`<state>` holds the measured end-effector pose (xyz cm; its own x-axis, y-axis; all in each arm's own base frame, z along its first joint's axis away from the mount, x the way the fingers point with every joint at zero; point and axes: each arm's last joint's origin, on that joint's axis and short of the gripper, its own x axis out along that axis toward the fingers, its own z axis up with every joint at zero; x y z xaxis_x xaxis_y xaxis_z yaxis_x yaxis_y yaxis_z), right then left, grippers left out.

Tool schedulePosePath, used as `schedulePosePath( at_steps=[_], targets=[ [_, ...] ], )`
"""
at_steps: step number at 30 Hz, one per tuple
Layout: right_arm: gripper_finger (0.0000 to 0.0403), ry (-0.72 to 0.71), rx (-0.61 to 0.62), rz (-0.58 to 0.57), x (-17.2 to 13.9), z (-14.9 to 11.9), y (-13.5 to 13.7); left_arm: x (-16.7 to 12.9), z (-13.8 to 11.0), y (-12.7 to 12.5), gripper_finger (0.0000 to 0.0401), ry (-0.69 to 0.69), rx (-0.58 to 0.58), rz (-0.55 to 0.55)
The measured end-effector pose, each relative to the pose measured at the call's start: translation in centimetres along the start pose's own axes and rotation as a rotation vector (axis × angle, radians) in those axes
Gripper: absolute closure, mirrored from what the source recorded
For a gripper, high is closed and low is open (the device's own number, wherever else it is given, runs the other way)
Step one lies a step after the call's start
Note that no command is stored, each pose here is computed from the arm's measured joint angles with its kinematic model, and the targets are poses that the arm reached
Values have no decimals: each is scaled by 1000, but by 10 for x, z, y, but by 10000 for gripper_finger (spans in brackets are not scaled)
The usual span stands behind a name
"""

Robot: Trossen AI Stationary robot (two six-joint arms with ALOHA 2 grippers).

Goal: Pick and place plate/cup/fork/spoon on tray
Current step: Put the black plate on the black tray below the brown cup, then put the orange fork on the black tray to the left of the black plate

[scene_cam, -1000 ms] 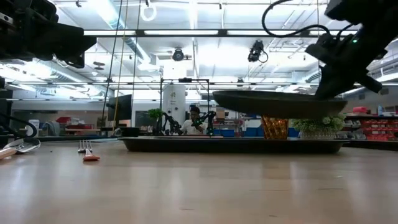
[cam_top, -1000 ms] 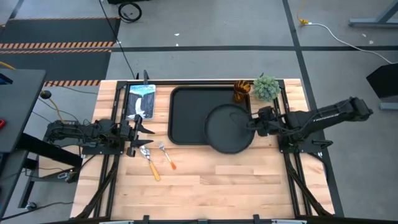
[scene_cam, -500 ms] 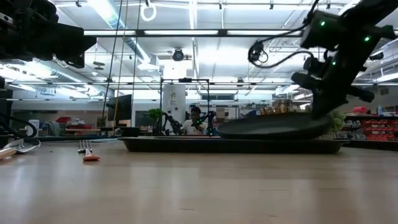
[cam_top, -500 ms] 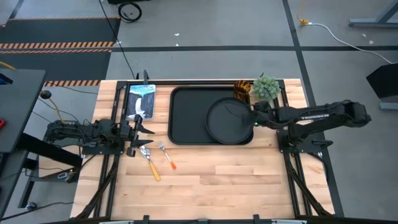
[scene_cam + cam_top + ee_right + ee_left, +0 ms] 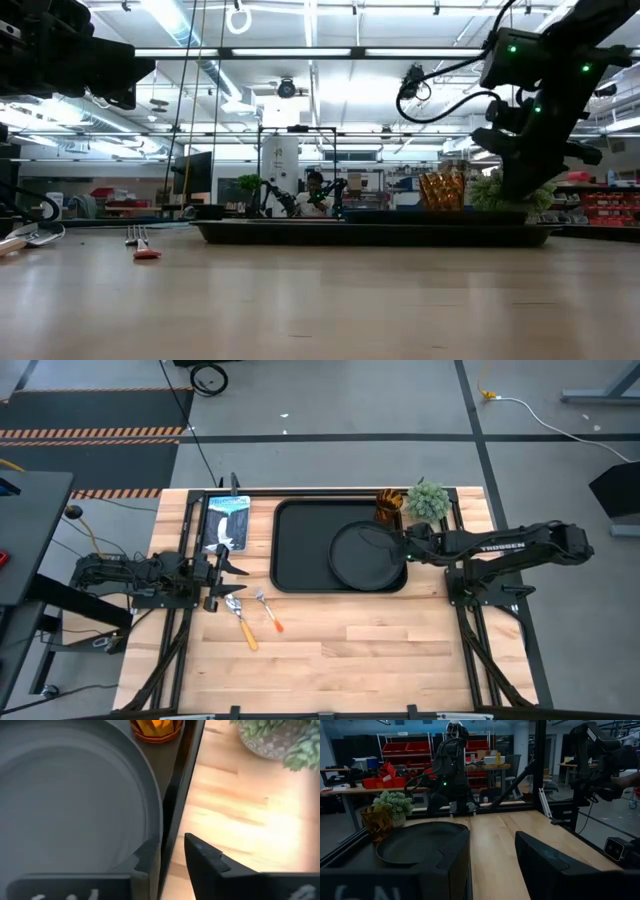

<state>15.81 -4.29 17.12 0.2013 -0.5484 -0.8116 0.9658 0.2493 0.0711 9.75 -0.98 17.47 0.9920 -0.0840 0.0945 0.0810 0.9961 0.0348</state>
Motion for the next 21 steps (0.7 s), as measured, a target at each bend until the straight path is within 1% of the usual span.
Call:
schedulePosePath(
  at_steps=[2, 4, 11, 13, 19, 21],
  targets=[
    [299, -5, -30, 10, -3, 1, -2, 0, 0, 0, 234, 0, 0, 0],
    [296, -8, -67, 43, -7, 1, -2, 0, 0, 0, 234, 0, 0, 0],
    [300, -27, -265, 284, -29, -3, 7, 0, 0, 0, 234, 0, 0, 0],
    [301, -65, -306, 343, -36, -5, 10, 0, 0, 0, 234, -1, 0, 0],
    [302, -258, -419, 486, -57, -10, 26, 0, 0, 0, 234, 0, 0, 0],
    [302, -292, -458, 543, -63, -13, 32, 0, 3, 0, 234, -26, -2, 2]
  ],
)
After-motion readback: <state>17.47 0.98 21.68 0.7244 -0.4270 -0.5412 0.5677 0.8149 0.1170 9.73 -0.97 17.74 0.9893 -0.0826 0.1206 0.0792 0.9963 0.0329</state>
